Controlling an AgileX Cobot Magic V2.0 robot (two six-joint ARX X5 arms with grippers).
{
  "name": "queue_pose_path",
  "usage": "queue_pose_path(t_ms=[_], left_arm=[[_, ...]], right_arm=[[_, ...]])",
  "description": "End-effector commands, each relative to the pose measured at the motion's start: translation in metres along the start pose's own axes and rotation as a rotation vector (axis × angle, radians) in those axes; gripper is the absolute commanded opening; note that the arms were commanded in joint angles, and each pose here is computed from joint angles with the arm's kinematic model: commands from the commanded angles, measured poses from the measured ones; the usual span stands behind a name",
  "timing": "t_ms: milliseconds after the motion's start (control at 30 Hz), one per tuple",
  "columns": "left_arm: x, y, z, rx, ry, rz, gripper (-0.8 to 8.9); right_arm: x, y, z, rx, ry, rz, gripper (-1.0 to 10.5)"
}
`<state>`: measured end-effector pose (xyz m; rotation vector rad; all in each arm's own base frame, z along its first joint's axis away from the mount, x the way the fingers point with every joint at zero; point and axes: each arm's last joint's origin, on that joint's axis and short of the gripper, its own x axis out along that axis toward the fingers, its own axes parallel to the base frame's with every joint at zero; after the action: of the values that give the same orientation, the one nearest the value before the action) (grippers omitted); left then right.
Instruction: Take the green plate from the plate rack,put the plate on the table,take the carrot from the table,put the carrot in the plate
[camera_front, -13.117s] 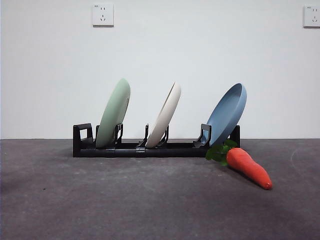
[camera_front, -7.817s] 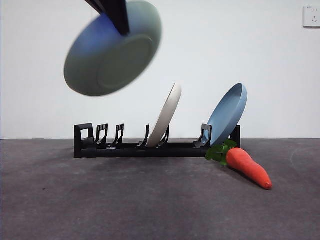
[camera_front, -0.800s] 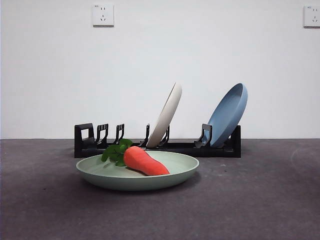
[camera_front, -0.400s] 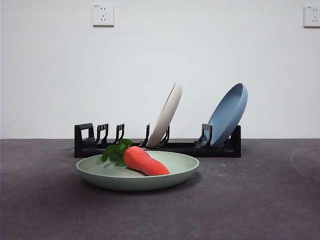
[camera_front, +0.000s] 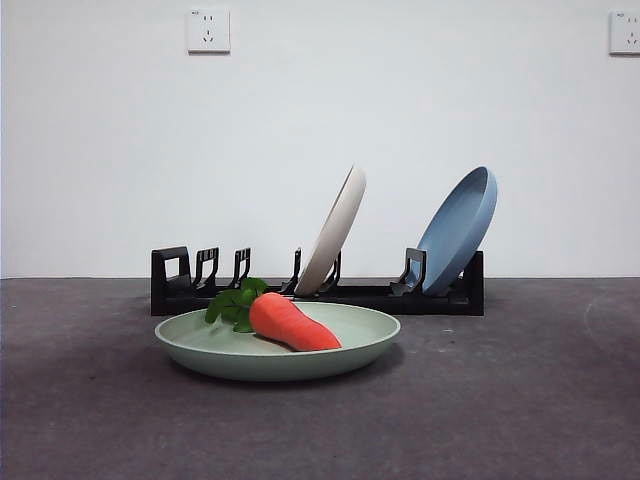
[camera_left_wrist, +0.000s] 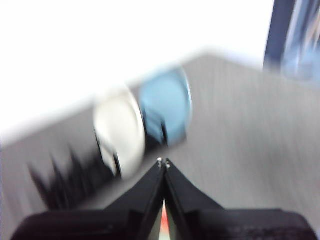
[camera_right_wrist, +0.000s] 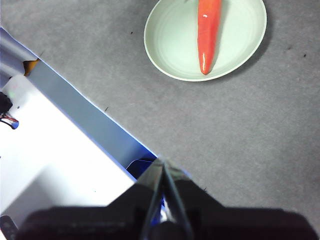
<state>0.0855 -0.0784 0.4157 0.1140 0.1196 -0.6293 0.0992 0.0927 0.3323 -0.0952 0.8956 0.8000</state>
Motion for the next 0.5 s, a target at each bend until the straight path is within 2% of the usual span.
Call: queue_pose_path(t_ms=[33, 100, 267, 367, 500], left_arm=[[-0.011, 0.016, -0.002, 0.099, -0.167, 0.032, -0.04], [-0.021, 0.024, -0.011, 0.105, -0.258, 0.120, -0.04], [-0.032, 0.034, -0.050, 0.142, -0.362, 0.320, -0.04], [-0.029, 0.037, -0.085, 0.150, -0.362, 0.400, -0.04], [-0.019, 0.041, -0.136, 0.135, -0.307, 0.456, -0.04]], right_arm=[[0.001, 0.000, -0.001, 0.003, 0.003, 0.000, 0.0], [0.001, 0.000, -0.001, 0.003, 0.003, 0.000, 0.0], [0.001, 0.000, -0.001, 0.003, 0.003, 0.000, 0.0], [0.001, 0.000, -0.001, 0.003, 0.003, 0.000, 0.0], [0.001, 0.000, -0.001, 0.003, 0.003, 0.000, 0.0]])
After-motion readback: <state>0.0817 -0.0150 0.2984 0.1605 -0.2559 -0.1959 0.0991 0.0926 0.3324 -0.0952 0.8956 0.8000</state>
